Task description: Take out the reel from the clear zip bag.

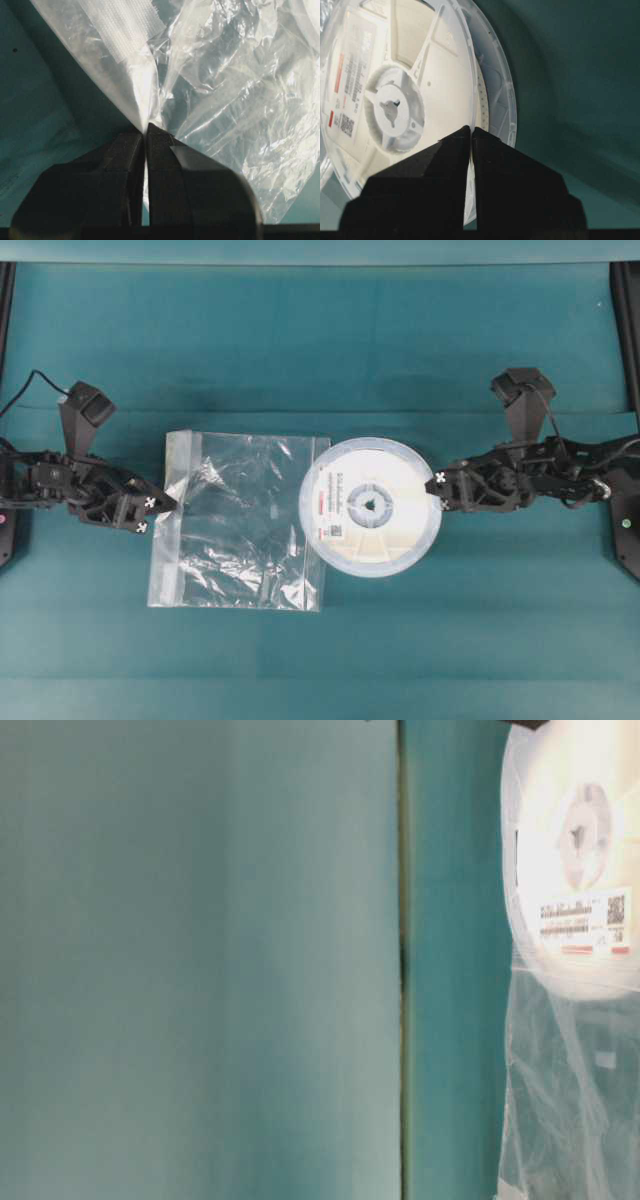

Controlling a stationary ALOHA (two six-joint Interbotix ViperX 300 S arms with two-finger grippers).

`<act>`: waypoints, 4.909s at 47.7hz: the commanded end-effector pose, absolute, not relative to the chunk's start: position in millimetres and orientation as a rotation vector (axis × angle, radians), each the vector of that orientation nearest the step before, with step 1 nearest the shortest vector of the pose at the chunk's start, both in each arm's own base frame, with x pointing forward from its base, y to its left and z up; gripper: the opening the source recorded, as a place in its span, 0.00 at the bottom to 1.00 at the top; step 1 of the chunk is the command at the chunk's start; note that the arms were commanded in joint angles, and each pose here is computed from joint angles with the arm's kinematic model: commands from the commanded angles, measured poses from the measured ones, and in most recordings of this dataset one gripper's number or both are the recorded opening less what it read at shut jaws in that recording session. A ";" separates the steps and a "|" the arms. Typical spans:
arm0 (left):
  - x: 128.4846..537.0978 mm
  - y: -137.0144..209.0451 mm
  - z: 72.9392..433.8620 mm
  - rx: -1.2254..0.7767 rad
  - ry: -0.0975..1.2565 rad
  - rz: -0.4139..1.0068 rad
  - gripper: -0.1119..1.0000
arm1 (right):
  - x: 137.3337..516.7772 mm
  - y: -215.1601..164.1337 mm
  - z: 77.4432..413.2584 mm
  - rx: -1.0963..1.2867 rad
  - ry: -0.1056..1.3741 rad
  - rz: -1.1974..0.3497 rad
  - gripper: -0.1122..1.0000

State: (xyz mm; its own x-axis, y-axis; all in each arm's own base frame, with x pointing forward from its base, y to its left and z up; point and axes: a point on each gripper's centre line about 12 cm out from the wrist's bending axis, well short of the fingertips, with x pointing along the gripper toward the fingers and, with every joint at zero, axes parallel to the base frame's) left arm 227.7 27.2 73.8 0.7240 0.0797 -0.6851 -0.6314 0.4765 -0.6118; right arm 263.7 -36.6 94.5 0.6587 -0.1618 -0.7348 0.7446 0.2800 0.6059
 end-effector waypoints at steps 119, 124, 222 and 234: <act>233.6 29.9 77.8 -1.005 0.614 0.476 0.10 | 216.3 -28.7 103.0 1.170 0.654 -0.644 0.14; 233.7 30.0 78.2 -1.005 0.612 0.476 0.10 | 216.7 -28.7 103.0 1.170 0.656 -0.644 0.28; 213.4 26.2 181.7 -0.819 0.441 0.321 0.95 | 218.9 -23.6 195.1 0.887 0.498 -0.332 0.95; 194.6 22.7 212.5 -0.689 0.367 0.254 0.95 | 219.4 -24.8 210.8 0.739 0.465 -0.284 0.95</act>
